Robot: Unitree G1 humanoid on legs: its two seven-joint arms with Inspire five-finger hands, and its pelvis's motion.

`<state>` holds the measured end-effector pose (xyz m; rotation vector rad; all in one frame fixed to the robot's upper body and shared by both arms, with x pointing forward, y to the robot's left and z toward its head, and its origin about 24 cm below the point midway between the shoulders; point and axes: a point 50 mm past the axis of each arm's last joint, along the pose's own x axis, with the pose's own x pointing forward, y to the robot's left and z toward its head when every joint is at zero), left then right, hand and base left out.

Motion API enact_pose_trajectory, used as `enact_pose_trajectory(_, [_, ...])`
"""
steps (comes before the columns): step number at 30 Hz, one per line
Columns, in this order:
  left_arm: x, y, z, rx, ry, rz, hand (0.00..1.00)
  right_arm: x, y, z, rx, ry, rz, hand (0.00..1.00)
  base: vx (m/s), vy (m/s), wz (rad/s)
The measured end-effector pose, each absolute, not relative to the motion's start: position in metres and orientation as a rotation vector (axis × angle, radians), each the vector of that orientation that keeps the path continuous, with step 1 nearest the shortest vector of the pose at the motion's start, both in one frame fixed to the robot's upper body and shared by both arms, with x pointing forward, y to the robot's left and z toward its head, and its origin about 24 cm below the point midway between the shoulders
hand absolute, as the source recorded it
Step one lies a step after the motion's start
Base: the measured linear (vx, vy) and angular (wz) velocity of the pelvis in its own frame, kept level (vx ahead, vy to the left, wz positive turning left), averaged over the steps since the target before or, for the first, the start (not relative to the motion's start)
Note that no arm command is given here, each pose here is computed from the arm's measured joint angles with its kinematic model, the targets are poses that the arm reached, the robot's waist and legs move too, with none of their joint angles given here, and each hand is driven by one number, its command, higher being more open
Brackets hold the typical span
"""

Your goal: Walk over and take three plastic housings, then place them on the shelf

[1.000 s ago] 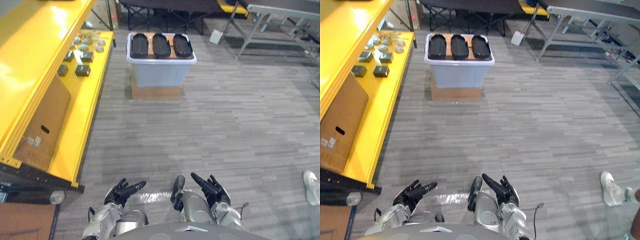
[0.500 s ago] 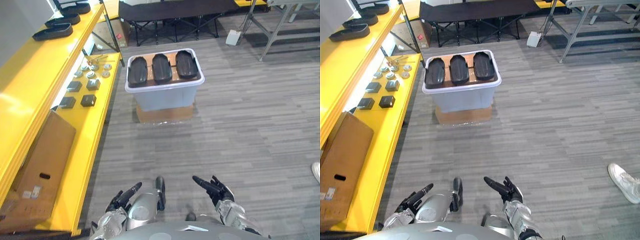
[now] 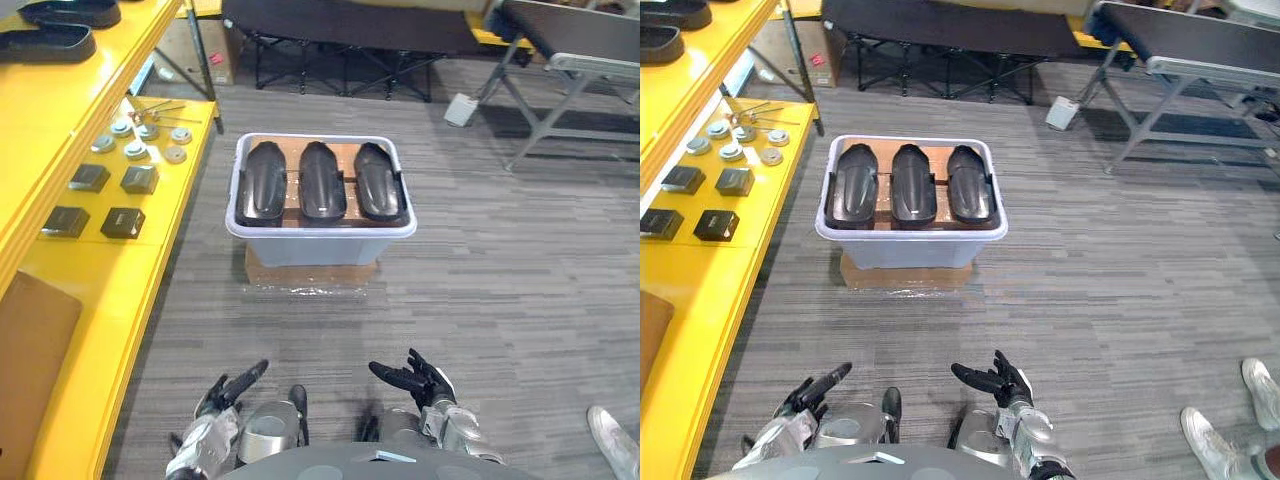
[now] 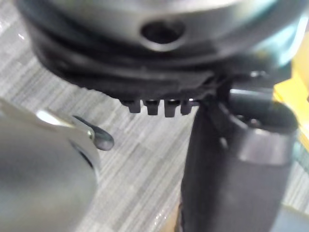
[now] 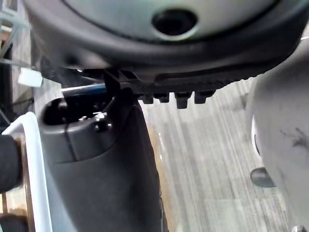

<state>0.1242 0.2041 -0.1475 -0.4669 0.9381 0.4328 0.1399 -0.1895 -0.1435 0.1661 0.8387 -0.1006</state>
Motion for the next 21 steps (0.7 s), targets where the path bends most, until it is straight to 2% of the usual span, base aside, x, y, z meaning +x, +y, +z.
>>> enact_pose_trajectory(5, [0.116,0.208,-0.149,-0.466,0.946,0.46,1.0,0.128,-0.182,-0.148,0.191,0.855,-0.109,1.0,0.3,-0.266,0.48])
enact_pose_trajectory(9, [0.11,0.186,-0.153,-0.546,0.938,0.455,1.0,0.126,-0.201,-0.144,0.136,0.847,-0.175,1.0,0.24,-0.241,0.39])
enact_pose_trajectory(12, [0.109,0.188,-0.152,-0.549,0.923,0.45,1.0,0.125,-0.204,-0.141,0.135,0.821,-0.21,1.0,0.21,-0.158,0.3])
enact_pose_trajectory(17, [0.112,0.188,-0.15,-0.519,0.906,0.431,1.0,0.133,-0.212,-0.124,0.132,0.713,-0.239,1.0,0.14,0.054,-0.16])
enact_pose_trajectory(21, [0.132,0.195,-0.142,-0.416,0.867,0.357,1.0,0.139,-0.193,-0.121,0.162,0.686,-0.202,1.0,0.16,0.131,-0.22])
